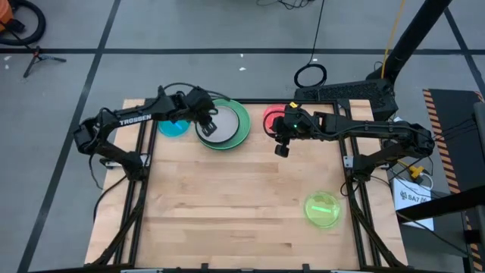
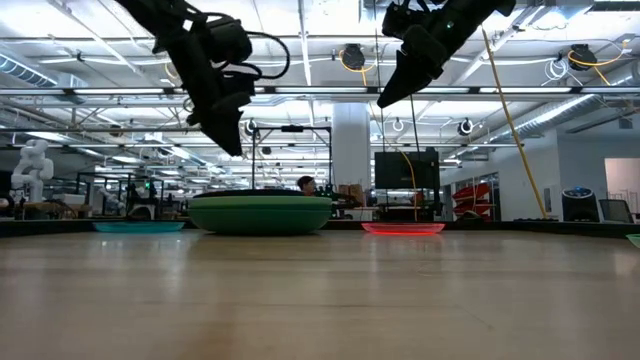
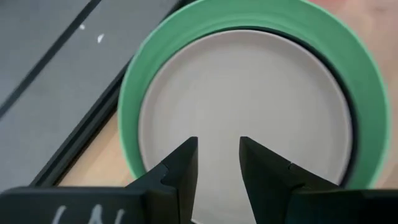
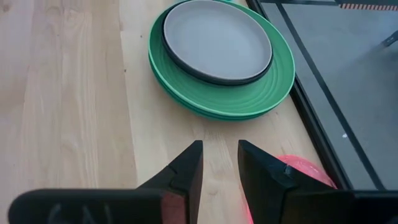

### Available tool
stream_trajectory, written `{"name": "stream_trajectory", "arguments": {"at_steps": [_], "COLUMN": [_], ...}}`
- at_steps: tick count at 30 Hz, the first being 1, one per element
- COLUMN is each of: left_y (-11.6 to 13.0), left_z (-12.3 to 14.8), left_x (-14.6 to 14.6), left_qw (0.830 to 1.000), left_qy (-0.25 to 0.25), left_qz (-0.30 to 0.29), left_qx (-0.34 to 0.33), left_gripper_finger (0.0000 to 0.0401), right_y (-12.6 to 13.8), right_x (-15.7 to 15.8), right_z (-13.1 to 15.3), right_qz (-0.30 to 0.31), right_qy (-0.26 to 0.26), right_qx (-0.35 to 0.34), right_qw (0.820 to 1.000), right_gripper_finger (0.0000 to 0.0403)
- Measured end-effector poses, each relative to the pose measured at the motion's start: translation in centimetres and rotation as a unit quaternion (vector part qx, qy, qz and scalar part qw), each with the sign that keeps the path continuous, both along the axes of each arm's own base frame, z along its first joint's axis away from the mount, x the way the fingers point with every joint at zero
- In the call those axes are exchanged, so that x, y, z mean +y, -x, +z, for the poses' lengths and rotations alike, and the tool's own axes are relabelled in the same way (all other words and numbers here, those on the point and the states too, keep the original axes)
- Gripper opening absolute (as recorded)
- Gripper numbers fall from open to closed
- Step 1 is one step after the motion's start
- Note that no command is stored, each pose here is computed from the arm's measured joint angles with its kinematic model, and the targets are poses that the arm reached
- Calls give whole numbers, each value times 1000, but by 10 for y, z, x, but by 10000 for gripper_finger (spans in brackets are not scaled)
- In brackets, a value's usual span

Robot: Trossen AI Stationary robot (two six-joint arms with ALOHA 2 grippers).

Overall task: Stack plastic plates
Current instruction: Stack the transparent pink plate on the gray plate

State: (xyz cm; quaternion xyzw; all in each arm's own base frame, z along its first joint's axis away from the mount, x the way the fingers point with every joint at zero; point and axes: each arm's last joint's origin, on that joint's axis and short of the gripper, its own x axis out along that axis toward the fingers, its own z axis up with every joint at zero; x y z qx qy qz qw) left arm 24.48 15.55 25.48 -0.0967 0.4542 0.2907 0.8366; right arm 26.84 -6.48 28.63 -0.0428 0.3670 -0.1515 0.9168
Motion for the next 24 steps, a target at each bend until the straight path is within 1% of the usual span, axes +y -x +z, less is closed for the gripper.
{"name": "stream_trajectory", "arguments": {"at_steps": [4, 7, 9, 11, 15, 19, 24], "left_y": [-10, -13, -9, -1, 14, 26, 37], "left_z": [0, 2, 0, -4, -5, -1, 13], "left_x": [-19, -31, -36, -40, -49, -61, -76], "left_qw": [999, 997, 996, 995, 995, 990, 973], "left_qy": [-25, -50, -66, -71, -85, -113, -157], "left_qz": [-39, -52, -56, -53, -48, -61, -75], "left_qx": [19, 26, 33, 36, -2, -56, -155], "left_gripper_finger": [124, 124, 124, 124, 124, 124, 124], "right_y": [0, 0, 1, 1, 3, 7, 18], "right_x": [0, 0, 0, 0, 1, 2, 6], "right_z": [0, 0, -1, -1, -6, -24, -55], "right_qz": [-15, -27, -36, -47, -70, -98, -137], "right_qy": [-15, -28, -38, -50, -74, -103, -154], "right_qx": [-7, -11, -11, -11, -12, 4, 37], "right_qw": [1000, 999, 999, 998, 995, 990, 978], "right_gripper_finger": [93, 93, 93, 93, 93, 93, 93]}}
